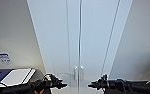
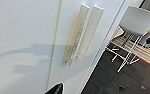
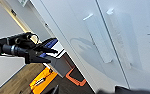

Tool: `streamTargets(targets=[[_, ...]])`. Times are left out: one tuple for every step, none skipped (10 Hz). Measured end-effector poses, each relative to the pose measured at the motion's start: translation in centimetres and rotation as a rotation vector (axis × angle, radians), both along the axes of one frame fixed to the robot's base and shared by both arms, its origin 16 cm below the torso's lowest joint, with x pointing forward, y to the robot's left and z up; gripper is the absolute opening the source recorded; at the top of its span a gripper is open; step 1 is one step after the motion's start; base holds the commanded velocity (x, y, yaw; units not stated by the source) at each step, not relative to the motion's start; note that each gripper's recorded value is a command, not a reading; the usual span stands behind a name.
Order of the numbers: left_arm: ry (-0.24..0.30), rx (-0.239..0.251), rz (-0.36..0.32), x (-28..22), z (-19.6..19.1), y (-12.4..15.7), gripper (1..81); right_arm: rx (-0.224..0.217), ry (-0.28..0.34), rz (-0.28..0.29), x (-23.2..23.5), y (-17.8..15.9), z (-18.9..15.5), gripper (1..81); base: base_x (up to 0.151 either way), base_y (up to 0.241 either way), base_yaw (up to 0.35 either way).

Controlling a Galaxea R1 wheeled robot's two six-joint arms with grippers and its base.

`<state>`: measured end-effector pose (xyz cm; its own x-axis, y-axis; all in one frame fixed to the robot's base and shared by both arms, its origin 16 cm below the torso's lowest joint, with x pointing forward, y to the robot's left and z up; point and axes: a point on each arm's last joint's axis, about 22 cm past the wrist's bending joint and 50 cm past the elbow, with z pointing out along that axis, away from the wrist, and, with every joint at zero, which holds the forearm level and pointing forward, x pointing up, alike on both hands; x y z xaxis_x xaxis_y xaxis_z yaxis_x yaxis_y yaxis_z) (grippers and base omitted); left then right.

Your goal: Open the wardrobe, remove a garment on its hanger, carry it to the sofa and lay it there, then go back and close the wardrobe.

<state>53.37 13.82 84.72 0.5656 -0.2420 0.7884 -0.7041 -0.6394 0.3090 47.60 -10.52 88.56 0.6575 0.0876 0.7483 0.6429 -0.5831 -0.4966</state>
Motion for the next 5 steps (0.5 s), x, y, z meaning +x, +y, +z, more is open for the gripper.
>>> streamTargets(targets=[[0.015,-0.001,0.010,0.5,-0.5,-0.5,81.1,-0.016,-0.004,-0.011,1.2,0.1,-0.5,81.1,0.000,0.000,0.000],[0.021,0.001,0.020,1.1,-0.9,-0.7,81.1,-0.045,-0.019,-0.024,3.0,0.1,-1.0,81.1,0.000,0.000,0.000],[0.023,0.003,0.025,1.6,-1.2,-1.2,81.1,-0.062,-0.031,-0.032,4.3,0.3,-1.2,81.1,0.000,0.000,0.000],[0.022,0.004,0.024,2.3,-1.3,-2.1,81.1,-0.079,-0.044,-0.042,5.5,0.4,-1.4,81.1,0.000,0.000,0.000],[0.021,0.004,0.017,2.8,-1.4,-3.4,81.1,-0.101,-0.059,-0.058,7.0,0.1,-1.5,81.1,0.000,0.000,0.000]])
